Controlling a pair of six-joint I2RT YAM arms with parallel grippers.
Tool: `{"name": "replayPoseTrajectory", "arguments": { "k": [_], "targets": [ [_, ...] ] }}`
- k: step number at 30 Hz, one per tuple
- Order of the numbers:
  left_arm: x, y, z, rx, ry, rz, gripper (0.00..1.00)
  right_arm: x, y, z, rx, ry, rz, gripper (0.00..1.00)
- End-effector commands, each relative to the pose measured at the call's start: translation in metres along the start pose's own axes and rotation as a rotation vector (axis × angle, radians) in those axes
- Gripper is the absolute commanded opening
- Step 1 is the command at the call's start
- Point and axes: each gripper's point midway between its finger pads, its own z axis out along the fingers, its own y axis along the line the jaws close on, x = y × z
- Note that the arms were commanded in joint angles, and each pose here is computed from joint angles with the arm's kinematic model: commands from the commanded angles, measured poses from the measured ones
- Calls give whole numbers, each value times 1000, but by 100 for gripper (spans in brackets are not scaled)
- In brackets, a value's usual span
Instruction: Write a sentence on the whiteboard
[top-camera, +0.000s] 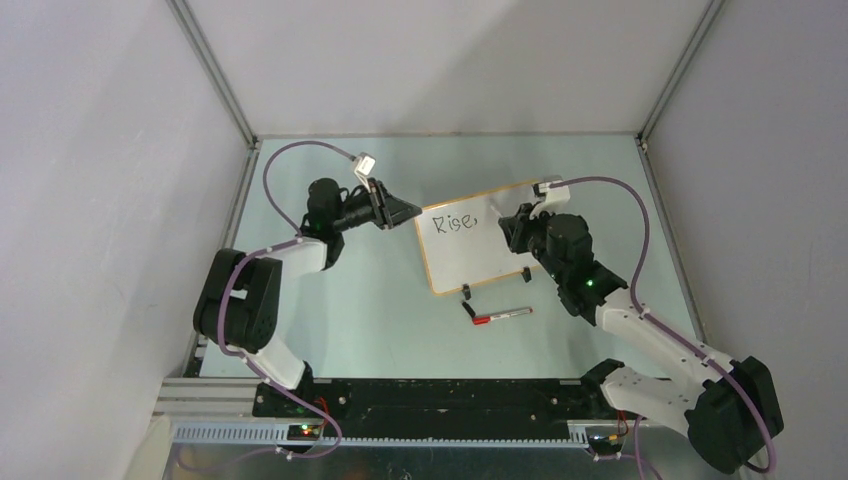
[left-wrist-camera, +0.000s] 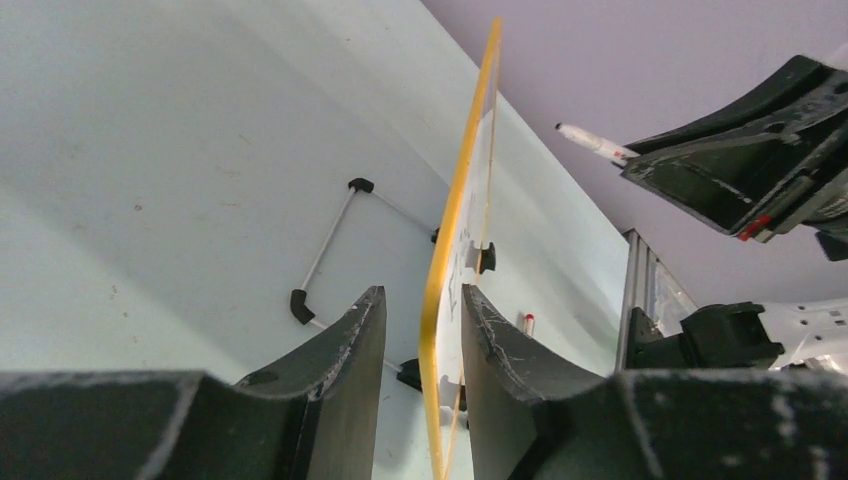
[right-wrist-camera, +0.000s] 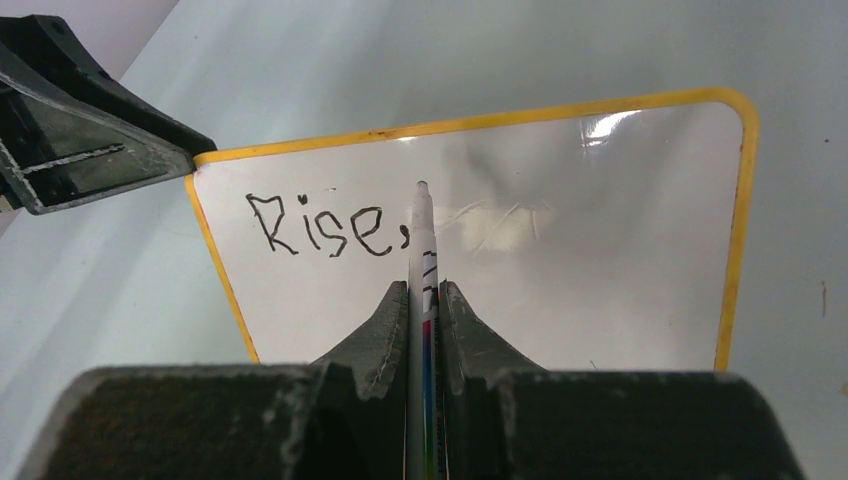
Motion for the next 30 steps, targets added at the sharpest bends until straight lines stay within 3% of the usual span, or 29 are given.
{"name": "replayPoseTrajectory", "arguments": {
  "k": [1,9,17,23,30],
  "targets": [
    [-23,-4,-1,-26,-26,82,38,-25,4,-5,-10,-94,-8,0],
    [-19,-6,0,4,-44,56,36,-21,7,-5,-31,-75,-8,0],
    [-17,-29,-3,170,-133,-20,32,-21,12,-6,-63,-70,5,0],
    [-15,-24,0,161,-118,-27,33,-20,11,-6,-62,-65,4,0],
    [-4,-4,-1,37,-52,24,35,-17,11,-3,-68,-55,5,0]
  ]
}}
